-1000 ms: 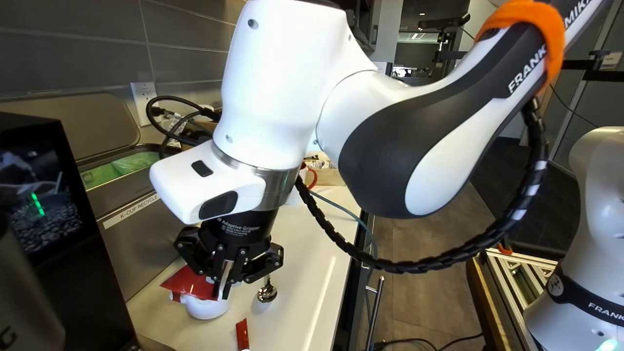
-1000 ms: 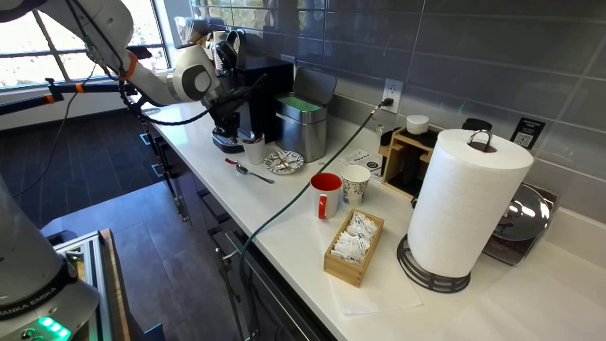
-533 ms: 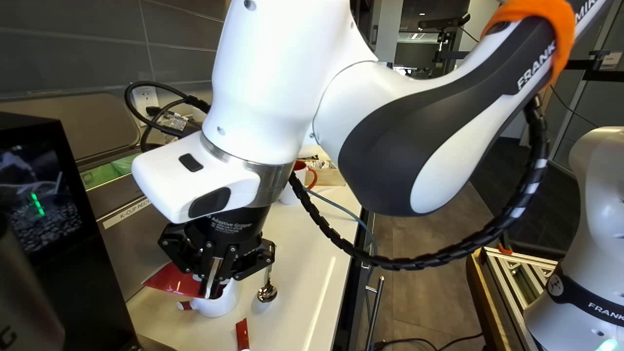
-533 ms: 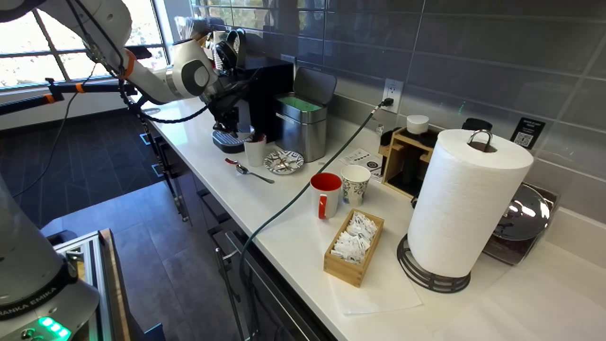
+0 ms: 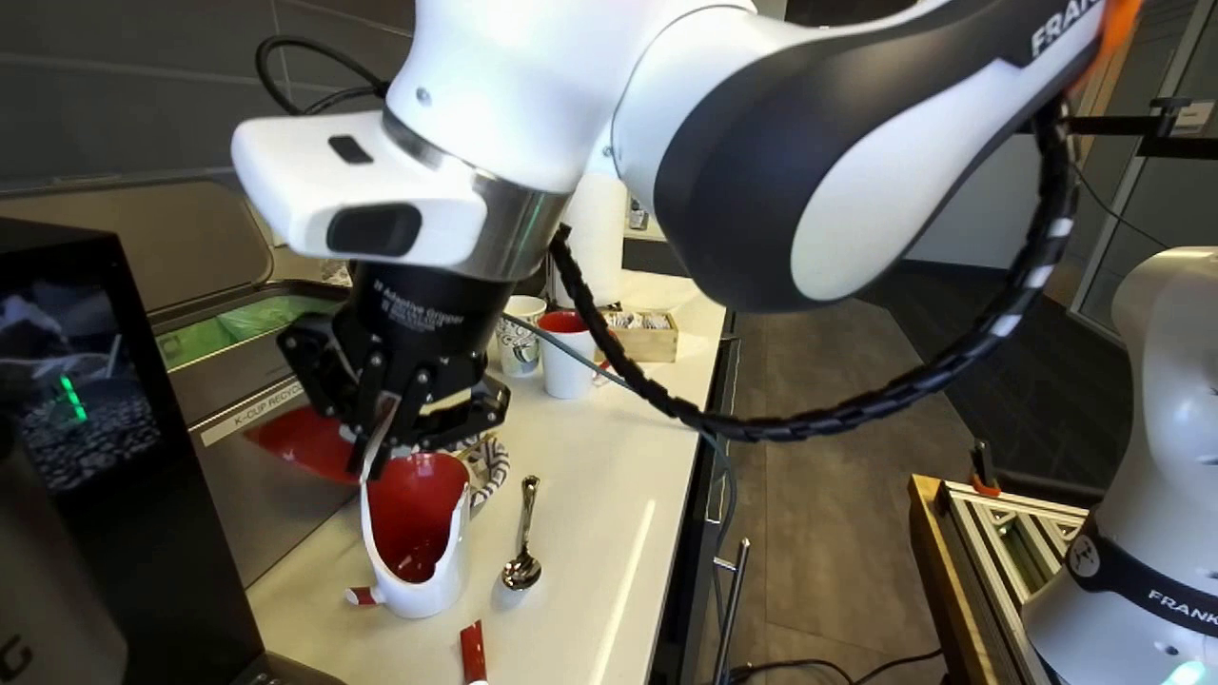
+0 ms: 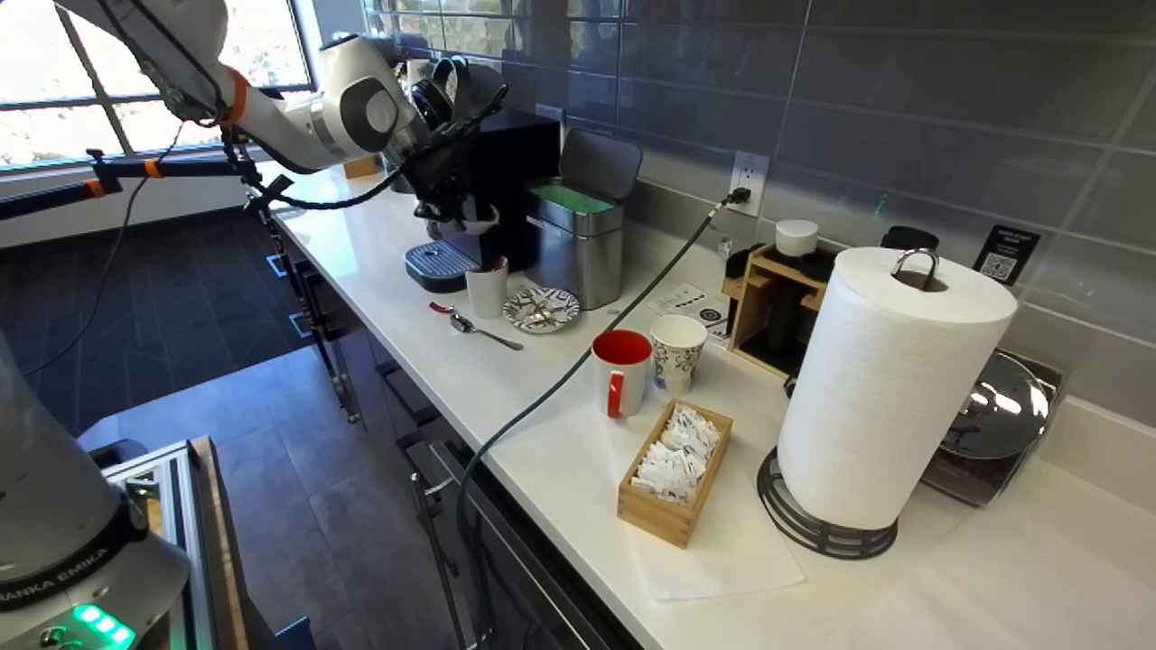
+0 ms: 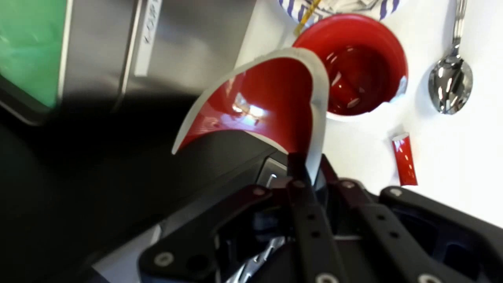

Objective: Move the broken mug piece closer to the cup

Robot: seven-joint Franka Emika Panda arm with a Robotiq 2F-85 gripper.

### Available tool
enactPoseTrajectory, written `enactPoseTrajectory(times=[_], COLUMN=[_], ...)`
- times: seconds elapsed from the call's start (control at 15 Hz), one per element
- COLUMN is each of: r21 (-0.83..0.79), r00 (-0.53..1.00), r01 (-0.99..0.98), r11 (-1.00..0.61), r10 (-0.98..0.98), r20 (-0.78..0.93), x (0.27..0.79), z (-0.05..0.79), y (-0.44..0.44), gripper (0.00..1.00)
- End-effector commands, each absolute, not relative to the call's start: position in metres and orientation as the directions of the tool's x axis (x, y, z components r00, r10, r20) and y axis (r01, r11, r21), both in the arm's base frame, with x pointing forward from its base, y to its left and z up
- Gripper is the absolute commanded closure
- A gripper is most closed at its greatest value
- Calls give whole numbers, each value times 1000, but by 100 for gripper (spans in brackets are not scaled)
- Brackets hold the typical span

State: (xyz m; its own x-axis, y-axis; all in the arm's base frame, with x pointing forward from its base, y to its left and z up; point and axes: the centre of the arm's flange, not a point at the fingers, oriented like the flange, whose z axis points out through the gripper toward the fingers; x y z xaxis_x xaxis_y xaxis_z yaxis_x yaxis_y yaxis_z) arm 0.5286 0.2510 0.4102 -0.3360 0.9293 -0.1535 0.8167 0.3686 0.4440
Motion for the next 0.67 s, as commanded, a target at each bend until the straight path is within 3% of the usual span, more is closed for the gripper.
enactPoseTrajectory(times=[0.0,0.6], r21=[504,438], r00=[-173,204], r01=[837,875], r11=[210,-205], r10=[978,978], r20=[-121,49], x=[533,557], z=[434,412], y=[202,62], gripper=[98,98])
